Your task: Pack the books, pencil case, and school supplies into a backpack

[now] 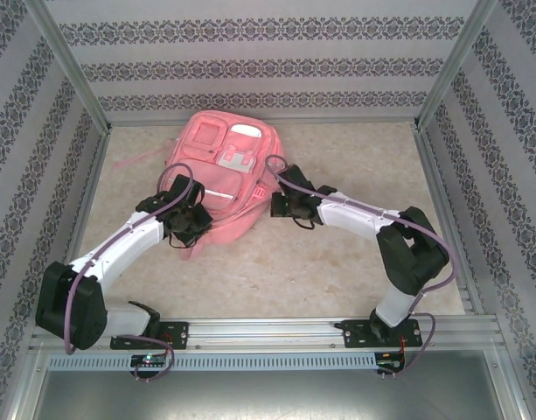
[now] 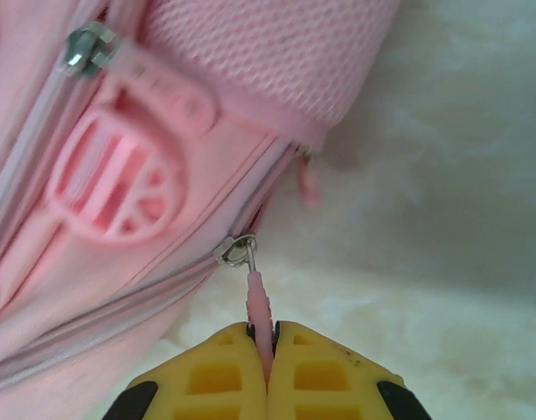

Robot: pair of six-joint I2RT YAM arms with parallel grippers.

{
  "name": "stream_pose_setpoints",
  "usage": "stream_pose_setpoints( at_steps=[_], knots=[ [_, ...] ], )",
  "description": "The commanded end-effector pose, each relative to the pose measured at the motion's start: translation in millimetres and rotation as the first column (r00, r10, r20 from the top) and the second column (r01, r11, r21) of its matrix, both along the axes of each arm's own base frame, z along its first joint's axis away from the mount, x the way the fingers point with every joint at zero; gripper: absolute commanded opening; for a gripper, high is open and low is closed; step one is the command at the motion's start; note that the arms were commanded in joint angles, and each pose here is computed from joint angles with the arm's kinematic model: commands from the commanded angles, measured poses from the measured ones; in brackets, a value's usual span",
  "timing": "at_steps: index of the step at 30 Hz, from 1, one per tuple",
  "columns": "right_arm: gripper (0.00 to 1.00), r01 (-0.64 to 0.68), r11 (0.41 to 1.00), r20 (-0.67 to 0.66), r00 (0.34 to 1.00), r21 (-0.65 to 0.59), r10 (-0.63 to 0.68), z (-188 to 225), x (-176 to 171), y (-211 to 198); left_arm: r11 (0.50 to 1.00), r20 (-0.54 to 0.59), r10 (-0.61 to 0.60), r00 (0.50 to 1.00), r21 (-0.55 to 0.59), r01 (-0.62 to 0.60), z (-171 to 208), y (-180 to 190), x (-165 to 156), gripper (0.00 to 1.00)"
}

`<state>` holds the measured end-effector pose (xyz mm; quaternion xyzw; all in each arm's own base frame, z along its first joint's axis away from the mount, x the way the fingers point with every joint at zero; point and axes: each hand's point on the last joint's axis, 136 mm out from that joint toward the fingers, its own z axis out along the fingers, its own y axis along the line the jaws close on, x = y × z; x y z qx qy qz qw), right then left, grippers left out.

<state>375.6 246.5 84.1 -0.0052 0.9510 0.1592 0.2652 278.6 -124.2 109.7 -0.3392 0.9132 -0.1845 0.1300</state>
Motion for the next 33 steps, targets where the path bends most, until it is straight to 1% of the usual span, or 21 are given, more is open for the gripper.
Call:
stream_pose_setpoints(
  at_steps=[1,6,10,13,14,16,18,19,20,22,23,25,26,27,28,29,31,33],
  knots=[
    [0.00,0.180,0.971,0.046,0.984,-0.160,-0.175,-6,44,-66,0.997,0.019,-0.019,1.000,0.079,0.017,8,17,-7,0.00],
    [0.00,0.204,0.964,0.039,0.979,-0.173,-0.200,-7,73,-80,0.998,0.077,-0.069,0.995,-0.004,0.070,14,-1,-1,0.00],
    [0.00,0.200,0.968,0.046,0.980,-0.153,-0.195,2,86,-81,0.977,0.167,-0.169,0.971,-0.100,0.187,31,-42,16,0.00],
    [0.00,0.193,0.971,0.054,0.981,-0.141,-0.187,15,93,-79,0.950,0.209,-0.247,0.946,-0.139,0.279,40,-81,28,0.00],
    [0.02,0.191,0.973,0.063,0.981,-0.132,-0.184,21,95,-78,0.940,0.219,-0.270,0.938,-0.149,0.306,42,-93,32,0.00],
    [0.22,0.190,0.976,0.075,0.980,-0.106,-0.183,35,95,-76,0.918,0.232,-0.320,0.918,-0.165,0.362,44,-120,38,0.00],
    [0.44,0.191,0.978,0.090,0.979,-0.081,-0.184,48,92,-75,0.902,0.223,-0.357,0.907,-0.171,0.397,41,-140,43,0.01],
    [0.51,0.194,0.979,0.101,0.977,-0.066,-0.187,56,89,-76,0.894,0.220,-0.376,0.900,-0.167,0.415,41,-148,44,0.10],
    [0.56,0.196,0.979,0.108,0.976,-0.057,-0.189,63,86,-77,0.889,0.218,-0.390,0.894,-0.161,0.428,42,-152,45,0.18],
    [0.65,0.201,0.979,0.130,0.972,-0.034,-0.195,78,76,-80,0.882,0.224,-0.418,0.880,-0.132,0.453,46,-155,46,0.36],
    [0.68,0.201,0.979,0.142,0.970,-0.029,-0.195,85,70,-83,0.884,0.228,-0.424,0.877,-0.108,0.456,49,-152,46,0.49],
    [0.74,0.202,0.979,0.186,0.963,-0.020,-0.195,103,56,-91,0.892,0.246,-0.436,0.866,-0.007,0.451,60,-134,48,0.73],
    [0.77,0.206,0.978,0.207,0.958,-0.020,-0.197,109,51,-96,0.895,0.251,-0.440,0.862,0.043,0.444,66,-125,49,0.82],
    [0.81,0.208,0.978,0.237,0.951,-0.016,-0.199,118,43,-101,0.897,0.264,-0.441,0.858,0.102,0.430,74,-112,51,0.93],
    [0.85,0.213,0.977,0.264,0.943,-0.015,-0.201,126,35,-107,0.899,0.274,-0.438,0.856,0.155,0.410,82,-98,53,1.00],
    [0.88,0.217,0.976,0.286,0.936,-0.012,-0.205,130,29,-113,0.901,0.283,-0.430,0.857,0.197,0.387,88,-85,55,1.00],
    [0.98,0.245,0.969,0.325,0.916,0.014,-0.236,137,16,-127,0.906,0.300,-0.396,0.868,0.282,0.316,101,-48,60,1.00],
    [0.98,0.228,0.972,0.338,0.912,0.053,-0.232,138,7,-135,0.910,0.330,-0.342,0.880,0.349,0.223,112,-9,64,1.00]
  ],
)
